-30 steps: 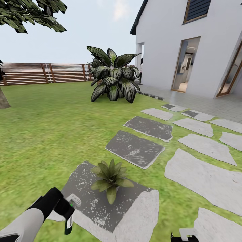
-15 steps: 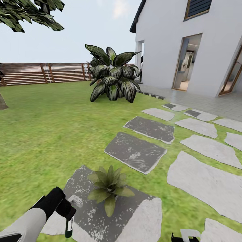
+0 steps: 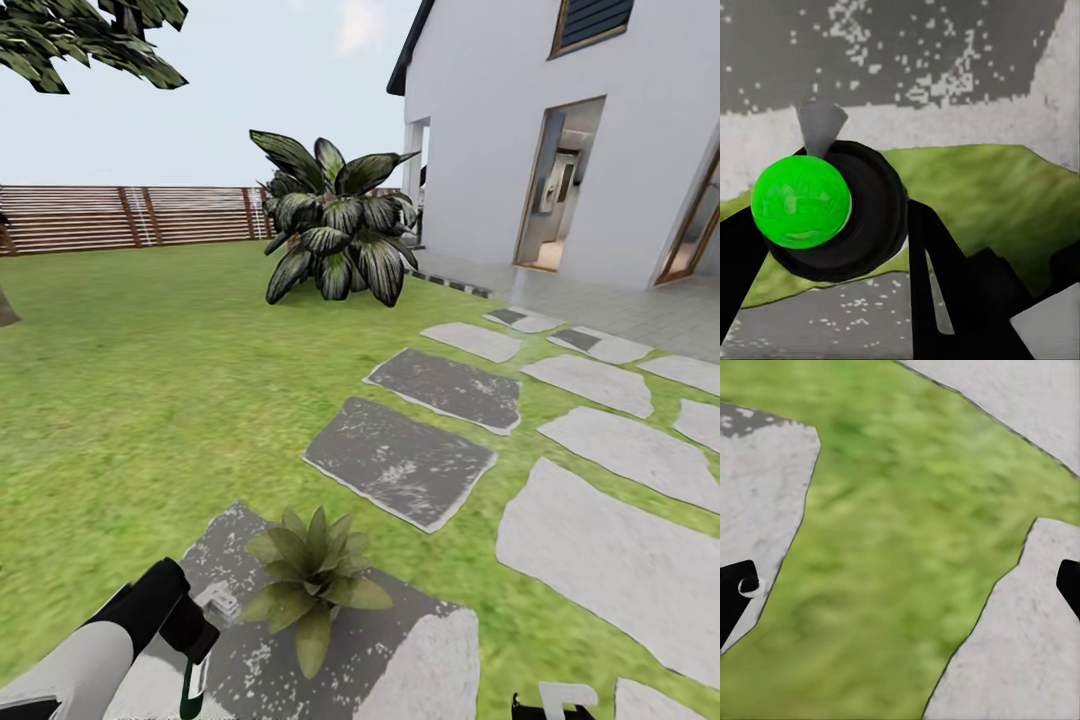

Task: Pick up the pesticide atomizer in the garden and spray insectifuge to fully cover both potted plants in the garden.

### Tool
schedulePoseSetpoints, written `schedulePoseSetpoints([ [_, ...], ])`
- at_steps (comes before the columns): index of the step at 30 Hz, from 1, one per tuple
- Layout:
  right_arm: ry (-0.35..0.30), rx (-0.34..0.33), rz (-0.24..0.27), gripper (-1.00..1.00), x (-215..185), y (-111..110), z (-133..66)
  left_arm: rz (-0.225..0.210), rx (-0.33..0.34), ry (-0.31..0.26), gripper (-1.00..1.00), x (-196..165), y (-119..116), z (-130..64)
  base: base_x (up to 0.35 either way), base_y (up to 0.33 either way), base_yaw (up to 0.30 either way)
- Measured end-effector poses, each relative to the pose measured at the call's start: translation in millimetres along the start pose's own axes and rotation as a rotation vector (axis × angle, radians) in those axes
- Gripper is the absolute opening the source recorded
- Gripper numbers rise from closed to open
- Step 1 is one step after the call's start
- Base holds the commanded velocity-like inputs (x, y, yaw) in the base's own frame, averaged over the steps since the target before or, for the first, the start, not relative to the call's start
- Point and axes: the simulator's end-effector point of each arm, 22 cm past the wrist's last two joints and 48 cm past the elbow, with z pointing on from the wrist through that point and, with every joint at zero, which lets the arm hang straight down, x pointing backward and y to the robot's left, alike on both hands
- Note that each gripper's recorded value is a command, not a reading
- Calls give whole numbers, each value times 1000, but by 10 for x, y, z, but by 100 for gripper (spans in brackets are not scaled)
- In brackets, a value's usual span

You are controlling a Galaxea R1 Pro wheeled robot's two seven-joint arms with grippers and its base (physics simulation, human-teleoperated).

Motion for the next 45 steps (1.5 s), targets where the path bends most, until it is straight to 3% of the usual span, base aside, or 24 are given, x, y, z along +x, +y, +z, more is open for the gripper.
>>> schedulePoseSetpoints([
  [7, 3, -1, 0, 100, 14, -7, 5, 29, -50, 84, -100, 270, 163, 31, 0, 0, 37],
  [14, -1, -9, 2, 100, -1, 42, 0, 31, -55, 86, -100, 259, 187, 12, 0, 0, 0],
  [16, -1, -6, 1, 100, 0, 17, 5, 30, -20, 83, -100, 234, 121, -7, 0, 0, 0],
  [20, 0, -4, -1, 100, 3, -7, 9, 87, 16, 137, -100, 313, 52, -59, 0, 0, 0],
  [23, 1, -73, -4, 100, 10, 149, 0, 126, 10, 193, -100, 434, 78, -78, 0, 0, 0],
  [28, 2, -134, -3, 100, 14, 284, -16, 128, 7, 189, -100, 407, 87, -94, 79, 72, 0],
  [38, 3, -133, 0, 100, 17, 282, -12, 144, -60, 122, -100, 106, 273, -292, 30, 28, 0],
  [45, 12, -133, -1, 100, 174, 317, 68, 136, -58, 133, -100, 162, 270, -125, 0, 0, 0],
])
